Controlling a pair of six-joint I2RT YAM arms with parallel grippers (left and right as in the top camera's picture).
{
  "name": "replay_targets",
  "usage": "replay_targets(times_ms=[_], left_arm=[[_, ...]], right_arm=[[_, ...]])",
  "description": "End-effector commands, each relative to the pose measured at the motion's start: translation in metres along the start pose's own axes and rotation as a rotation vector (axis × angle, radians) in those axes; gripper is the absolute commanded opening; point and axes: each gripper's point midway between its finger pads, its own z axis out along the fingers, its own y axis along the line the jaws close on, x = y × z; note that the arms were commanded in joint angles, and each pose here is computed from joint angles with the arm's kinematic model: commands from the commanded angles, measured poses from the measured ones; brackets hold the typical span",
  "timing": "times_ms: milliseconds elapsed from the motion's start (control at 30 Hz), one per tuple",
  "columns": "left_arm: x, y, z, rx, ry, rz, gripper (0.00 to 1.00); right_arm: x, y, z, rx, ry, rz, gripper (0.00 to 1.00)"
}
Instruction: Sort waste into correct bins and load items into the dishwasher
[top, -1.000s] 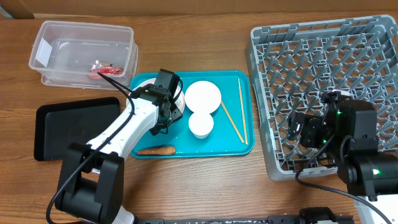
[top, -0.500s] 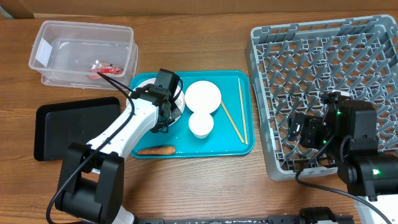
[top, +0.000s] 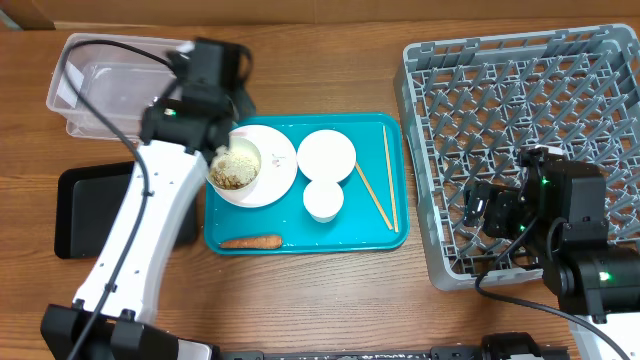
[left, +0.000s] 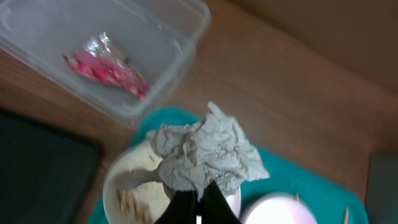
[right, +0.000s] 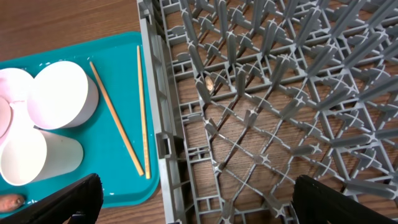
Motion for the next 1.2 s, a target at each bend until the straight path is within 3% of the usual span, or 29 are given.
replay_targets(times_ms=[0,200,367,467,567,700,833,1000,1167], left_arm=[[-0.052,0.045,0.023,-0.124,-0.143,-0.081,0.04],[-0.063,0.084,0.098,-0.165,-0.111,-0.172,0.04],[-0.060,0.089,0.136,-0.109,-0.062,-0.121,0.25],[-0.075,0.082,0.127,-0.084,-0.092,-0.058,0.39],[-0.075,0.056,0.095,-0.011,-0.017,0.007,0.52],[0.000,0.010,0.055,0.137,0.297,0.082,0.54],[0.082,0.004,0.043,0.052,0.530,0.212,0.58],[0.135,0.005,0.058,-0.041,0.576,0.309,0.56],[0.151,0.015,0.073,-0.113,0.564,0.337,0.51]], right_arm=[[-0.010,0.000,-0.007,0.004,-0.034,-0.002,1.00],[-0.010,0.000,-0.007,0.003,-0.034,-0.002,1.00],[-0.010,0.000,-0.007,0.004,-0.034,-0.002,1.00],[-0.010,0.000,-0.007,0.004,-0.034,-0.002,1.00],[-0.010,0.000,-0.007,0.004,-0.035,-0.002,1.00],[-0.010,0.000,-0.007,0.004,-0.034,-0.002,1.00],[-0.010,0.000,-0.007,0.004,-0.033,-0.002,1.00],[-0.009,0.000,-0.007,0.004,-0.031,-0.002,1.00],[-0.009,0.000,-0.007,0.004,-0.030,-0.002,1.00]])
